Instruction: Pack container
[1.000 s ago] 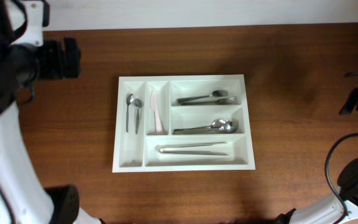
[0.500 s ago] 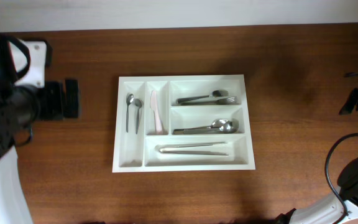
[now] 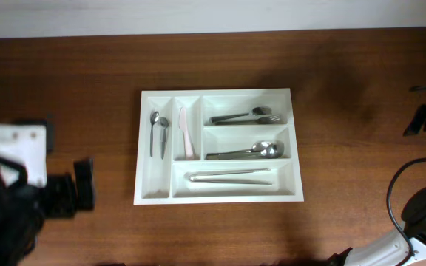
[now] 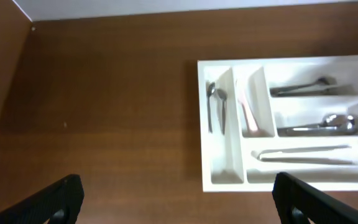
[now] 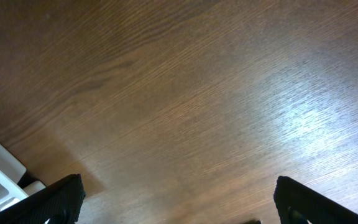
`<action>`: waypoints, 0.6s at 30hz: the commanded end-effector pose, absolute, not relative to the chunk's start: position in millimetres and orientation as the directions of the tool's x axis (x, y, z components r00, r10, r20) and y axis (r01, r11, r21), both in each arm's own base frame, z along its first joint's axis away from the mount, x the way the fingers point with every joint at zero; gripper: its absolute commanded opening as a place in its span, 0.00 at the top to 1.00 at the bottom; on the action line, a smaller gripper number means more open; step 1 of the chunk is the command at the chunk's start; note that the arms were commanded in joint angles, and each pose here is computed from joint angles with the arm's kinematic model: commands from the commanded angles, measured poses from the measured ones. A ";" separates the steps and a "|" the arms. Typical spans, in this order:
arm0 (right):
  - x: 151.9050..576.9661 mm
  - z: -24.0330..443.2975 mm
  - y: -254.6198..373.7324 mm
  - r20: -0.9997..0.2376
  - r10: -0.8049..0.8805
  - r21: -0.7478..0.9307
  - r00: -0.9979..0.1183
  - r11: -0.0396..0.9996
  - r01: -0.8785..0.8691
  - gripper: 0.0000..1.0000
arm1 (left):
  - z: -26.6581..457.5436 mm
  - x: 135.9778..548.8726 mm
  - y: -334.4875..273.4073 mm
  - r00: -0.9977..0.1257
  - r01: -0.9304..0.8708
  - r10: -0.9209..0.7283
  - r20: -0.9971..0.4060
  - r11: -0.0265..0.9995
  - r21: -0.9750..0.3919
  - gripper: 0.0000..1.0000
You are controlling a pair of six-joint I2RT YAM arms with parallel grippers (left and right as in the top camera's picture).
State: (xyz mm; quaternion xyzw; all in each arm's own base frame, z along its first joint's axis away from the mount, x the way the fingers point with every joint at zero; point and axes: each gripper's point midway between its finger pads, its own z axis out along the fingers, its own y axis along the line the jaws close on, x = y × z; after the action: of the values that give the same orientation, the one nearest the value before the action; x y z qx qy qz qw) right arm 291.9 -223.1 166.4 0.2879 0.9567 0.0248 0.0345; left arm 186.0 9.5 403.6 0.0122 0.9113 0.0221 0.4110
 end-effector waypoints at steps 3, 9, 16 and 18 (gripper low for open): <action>290.5 171.2 -223.0 -0.065 0.566 0.073 -0.822 0.824 0.562 0.01 | 399.5 167.3 -3.7 -0.595 0.055 0.046 -0.802 0.998 0.016 0.01; 290.5 171.2 -223.0 -0.065 0.566 0.073 -0.822 0.824 0.562 0.01 | 383.1 156.3 -19.0 -0.583 0.119 0.039 -0.812 0.992 -0.038 0.01; 290.5 171.2 -223.0 -0.065 0.566 0.073 -0.822 0.824 0.562 0.01 | 360.0 158.9 -19.2 -0.638 0.102 0.011 -0.770 0.992 -0.071 0.01; 290.5 171.2 -223.0 -0.065 0.566 0.073 -0.822 0.824 0.562 0.01 | 360.1 159.4 -22.4 -0.638 0.115 0.008 -0.770 0.990 -0.085 0.01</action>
State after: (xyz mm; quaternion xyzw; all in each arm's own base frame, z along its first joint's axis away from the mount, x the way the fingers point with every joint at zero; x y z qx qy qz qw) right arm 291.9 -223.1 166.4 0.2879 0.9567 0.0248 0.0345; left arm 159.2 -16.1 358.7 0.0330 0.9057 -0.0434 0.4204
